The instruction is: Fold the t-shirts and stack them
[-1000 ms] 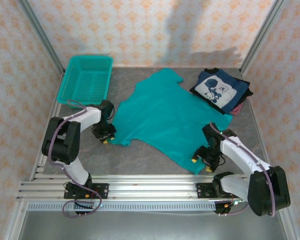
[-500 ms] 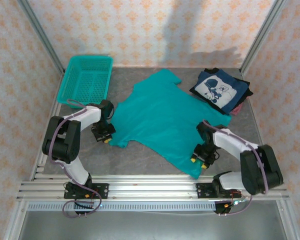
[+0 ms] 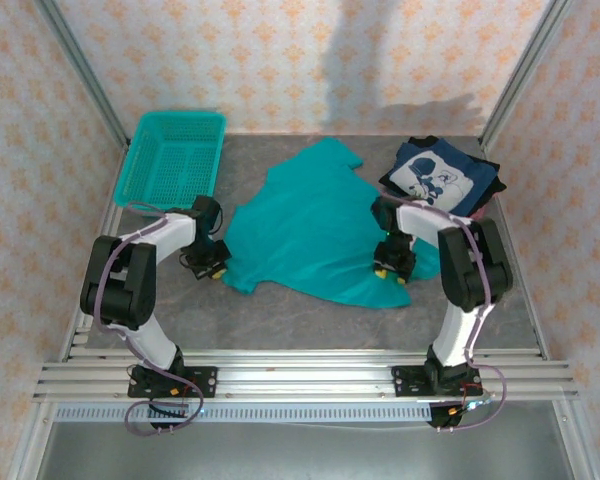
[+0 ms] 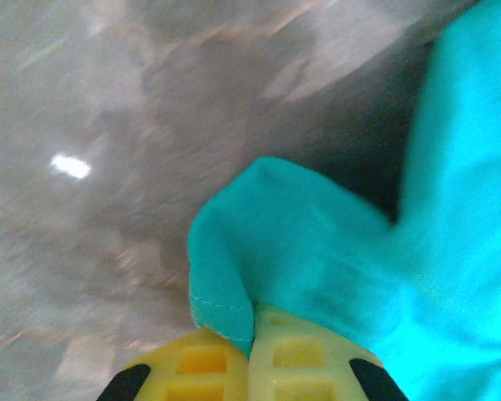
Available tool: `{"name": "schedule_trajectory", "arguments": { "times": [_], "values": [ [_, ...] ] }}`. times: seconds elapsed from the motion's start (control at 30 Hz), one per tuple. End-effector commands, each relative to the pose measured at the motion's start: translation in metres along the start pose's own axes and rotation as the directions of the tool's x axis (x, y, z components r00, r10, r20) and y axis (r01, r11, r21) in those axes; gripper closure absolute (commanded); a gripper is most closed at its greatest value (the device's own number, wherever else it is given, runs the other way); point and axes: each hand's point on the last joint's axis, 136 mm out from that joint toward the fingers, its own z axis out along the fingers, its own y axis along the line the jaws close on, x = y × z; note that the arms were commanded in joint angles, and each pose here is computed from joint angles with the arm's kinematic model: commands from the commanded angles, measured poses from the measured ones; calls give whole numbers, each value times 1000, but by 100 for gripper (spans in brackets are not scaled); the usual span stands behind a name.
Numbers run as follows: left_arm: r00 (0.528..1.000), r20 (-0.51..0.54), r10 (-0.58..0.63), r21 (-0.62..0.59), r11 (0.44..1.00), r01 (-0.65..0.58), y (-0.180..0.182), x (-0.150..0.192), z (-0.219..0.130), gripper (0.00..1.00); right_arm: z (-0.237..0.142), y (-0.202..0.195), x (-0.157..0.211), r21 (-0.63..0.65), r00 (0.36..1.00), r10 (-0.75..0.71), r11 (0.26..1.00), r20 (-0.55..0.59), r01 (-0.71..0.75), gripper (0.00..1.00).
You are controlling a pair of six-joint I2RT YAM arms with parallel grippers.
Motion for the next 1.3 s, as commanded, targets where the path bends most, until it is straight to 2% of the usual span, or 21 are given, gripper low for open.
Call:
{"name": "schedule_trajectory", "arguments": {
  "times": [0.0,0.1,0.2,0.43,0.73,1.1,1.27],
  "values": [
    [990,142,-3,213,977,-28,-46,-31,-14,100,4,-11,-18,89,997,-51,995,54,46,51],
    [991,134,-15,232,973,-17,-47,-26,-14,100,-15,-17,-12,29,995,-16,999,103,13,41],
    [993,119,-21,254,967,-10,-50,-21,-11,100,-37,-24,2,-49,990,26,999,138,-20,36],
    [993,114,-2,256,966,-27,-59,-16,-7,100,-49,-56,45,-147,983,162,978,82,-149,36],
    [993,120,8,257,966,-38,-60,-14,-11,100,-7,-72,82,-225,949,312,923,-42,-314,46],
    [991,131,28,252,966,-60,-58,-13,-19,100,13,-55,51,-291,927,375,886,-11,-361,55],
    [990,137,26,254,965,-61,-58,-12,-20,100,19,-53,49,-287,927,374,887,-15,-362,60]
  ]
}}
